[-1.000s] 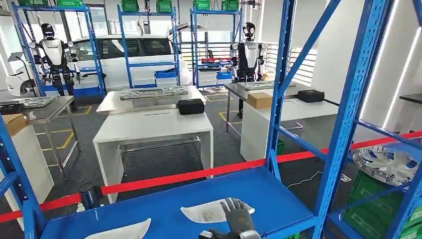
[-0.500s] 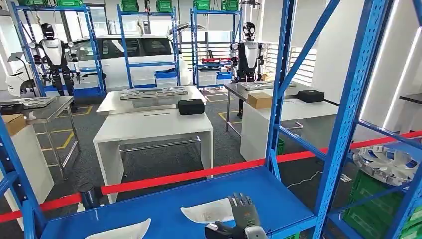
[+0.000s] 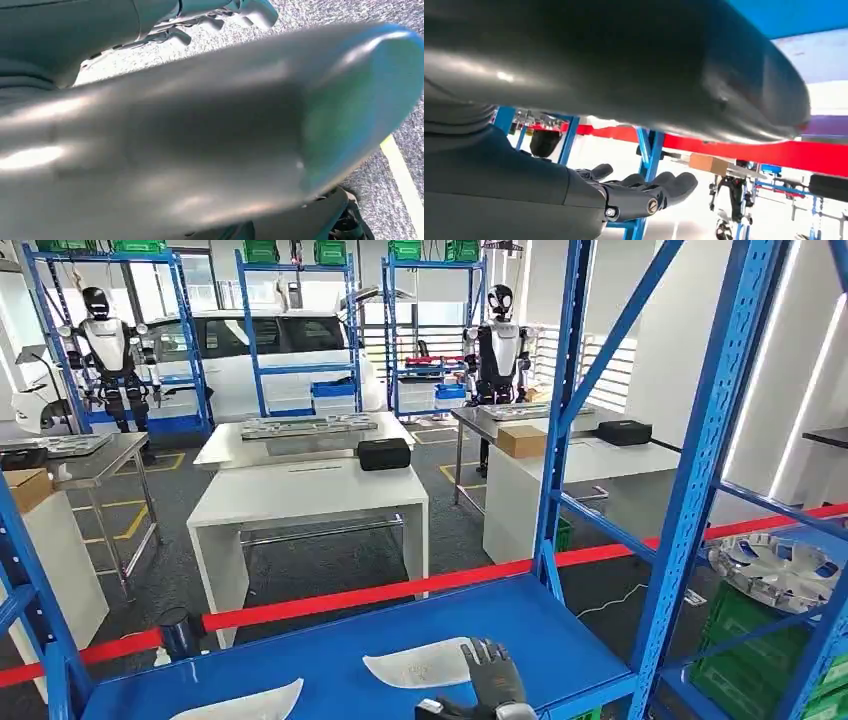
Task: Take the parts from the cabinet and place them on the table.
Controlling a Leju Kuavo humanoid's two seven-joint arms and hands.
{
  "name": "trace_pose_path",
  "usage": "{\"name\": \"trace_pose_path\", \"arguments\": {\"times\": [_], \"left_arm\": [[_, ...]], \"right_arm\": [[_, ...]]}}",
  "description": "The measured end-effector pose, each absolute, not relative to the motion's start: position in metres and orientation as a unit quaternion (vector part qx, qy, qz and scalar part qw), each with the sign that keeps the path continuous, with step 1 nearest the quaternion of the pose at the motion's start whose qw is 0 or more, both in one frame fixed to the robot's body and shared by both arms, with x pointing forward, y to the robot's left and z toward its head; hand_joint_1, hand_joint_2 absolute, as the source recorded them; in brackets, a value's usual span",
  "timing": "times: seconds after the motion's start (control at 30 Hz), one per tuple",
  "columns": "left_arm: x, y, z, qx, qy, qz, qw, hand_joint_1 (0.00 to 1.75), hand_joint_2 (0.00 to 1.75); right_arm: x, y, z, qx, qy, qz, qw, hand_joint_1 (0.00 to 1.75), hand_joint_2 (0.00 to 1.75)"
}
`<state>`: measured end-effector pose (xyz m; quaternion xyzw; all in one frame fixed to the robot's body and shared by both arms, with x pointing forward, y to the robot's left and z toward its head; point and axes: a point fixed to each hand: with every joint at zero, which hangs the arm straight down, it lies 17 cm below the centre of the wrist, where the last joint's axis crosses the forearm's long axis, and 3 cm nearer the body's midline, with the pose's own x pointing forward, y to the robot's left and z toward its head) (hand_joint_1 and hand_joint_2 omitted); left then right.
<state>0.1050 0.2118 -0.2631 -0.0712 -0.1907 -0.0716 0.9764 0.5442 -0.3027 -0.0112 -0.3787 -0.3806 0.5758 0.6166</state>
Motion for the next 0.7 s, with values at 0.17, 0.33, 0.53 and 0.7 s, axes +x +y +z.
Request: {"name": "trace_pose_path", "arguments": {"times": [0.17, 0.33, 0.53, 0.7], "left_arm": [[0.1049, 0.2118, -0.2631, -0.071, -0.191, -0.071, 0.977, 0.00, 0.00], [0.1048, 0.2118, -0.2632, -0.071, -0.190, -0.071, 0.977, 0.00, 0.00], [0.1052, 0.2113, -0.2630, -0.071, -0.191, -0.068, 0.977, 0.00, 0.00], [0.1059, 0.2129, -0.2631, -0.070, -0.191, -0.054, 0.978, 0.00, 0.00]], "right_arm": [[0.5430, -0.3022, -0.0126, -0.377, -0.383, 0.575, 0.617, 0.00, 0.00], [0.5425, -0.3021, -0.0133, -0.377, -0.382, 0.576, 0.616, 0.00, 0.00], [0.5422, -0.3021, -0.0136, -0.378, -0.383, 0.576, 0.616, 0.00, 0.00], [0.5418, -0.2999, -0.0141, -0.375, -0.387, 0.578, 0.614, 0.00, 0.00]]}}
